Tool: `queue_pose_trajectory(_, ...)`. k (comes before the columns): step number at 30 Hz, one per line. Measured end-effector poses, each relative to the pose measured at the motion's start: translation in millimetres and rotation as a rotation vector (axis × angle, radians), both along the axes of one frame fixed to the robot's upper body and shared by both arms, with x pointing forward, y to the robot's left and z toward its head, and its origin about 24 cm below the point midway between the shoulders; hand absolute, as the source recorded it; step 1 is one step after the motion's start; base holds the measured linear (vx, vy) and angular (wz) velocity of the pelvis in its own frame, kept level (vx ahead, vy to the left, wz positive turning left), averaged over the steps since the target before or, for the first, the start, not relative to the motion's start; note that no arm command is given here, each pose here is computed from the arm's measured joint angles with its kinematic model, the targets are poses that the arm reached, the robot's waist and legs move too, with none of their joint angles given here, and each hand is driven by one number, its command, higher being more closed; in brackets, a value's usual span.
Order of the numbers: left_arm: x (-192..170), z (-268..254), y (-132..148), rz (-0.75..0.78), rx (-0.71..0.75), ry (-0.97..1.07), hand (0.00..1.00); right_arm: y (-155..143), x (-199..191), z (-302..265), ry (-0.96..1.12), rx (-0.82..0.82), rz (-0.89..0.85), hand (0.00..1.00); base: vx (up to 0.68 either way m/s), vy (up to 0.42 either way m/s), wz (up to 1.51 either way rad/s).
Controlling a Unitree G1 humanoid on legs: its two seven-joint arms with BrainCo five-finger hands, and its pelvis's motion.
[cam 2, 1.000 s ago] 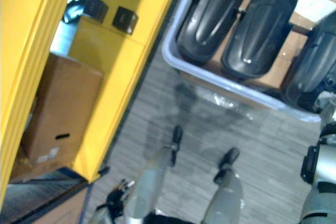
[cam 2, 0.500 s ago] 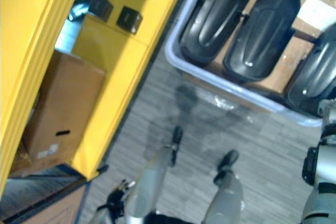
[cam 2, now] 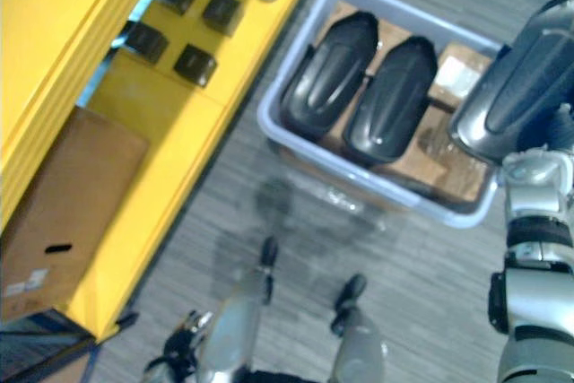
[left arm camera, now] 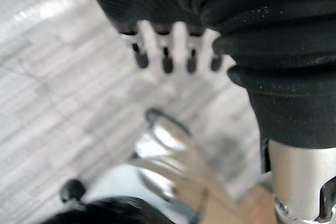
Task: Walk over and take plastic housings, then place them on the shelf
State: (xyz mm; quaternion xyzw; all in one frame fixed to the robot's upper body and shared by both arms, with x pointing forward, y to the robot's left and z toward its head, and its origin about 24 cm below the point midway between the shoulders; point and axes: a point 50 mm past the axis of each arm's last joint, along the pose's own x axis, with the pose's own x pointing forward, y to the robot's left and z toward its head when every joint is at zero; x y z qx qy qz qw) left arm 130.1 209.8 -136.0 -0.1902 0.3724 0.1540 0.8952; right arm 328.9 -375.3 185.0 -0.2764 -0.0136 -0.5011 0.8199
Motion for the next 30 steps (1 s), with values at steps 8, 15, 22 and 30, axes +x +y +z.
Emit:
queue_pose_trajectory(8,6,16,21,0.12,0.08,-0.114,0.0,40,-6,-33,-0.09,-0.018,0.091,1.0,0.03,-0.009,-0.01)
queue_pose_trajectory(15,49,87,48,0.196,0.342,-0.421,0.0,79,-40,-86,-0.057,-0.067,0.145,1.0,0.11,-0.012,-0.02)
queue_pose_trajectory(22,81,115,24,0.028,0.511,-0.552,0.0,101,-45,-89,-0.063,-0.209,0.261,1.0,0.09,0.043,-0.2)
queue_pose_trajectory(30,122,139,-21,-0.274,0.403,-0.717,0.0,143,-40,-71,-0.163,-0.366,0.531,1.0,-0.04,0.013,-0.15)
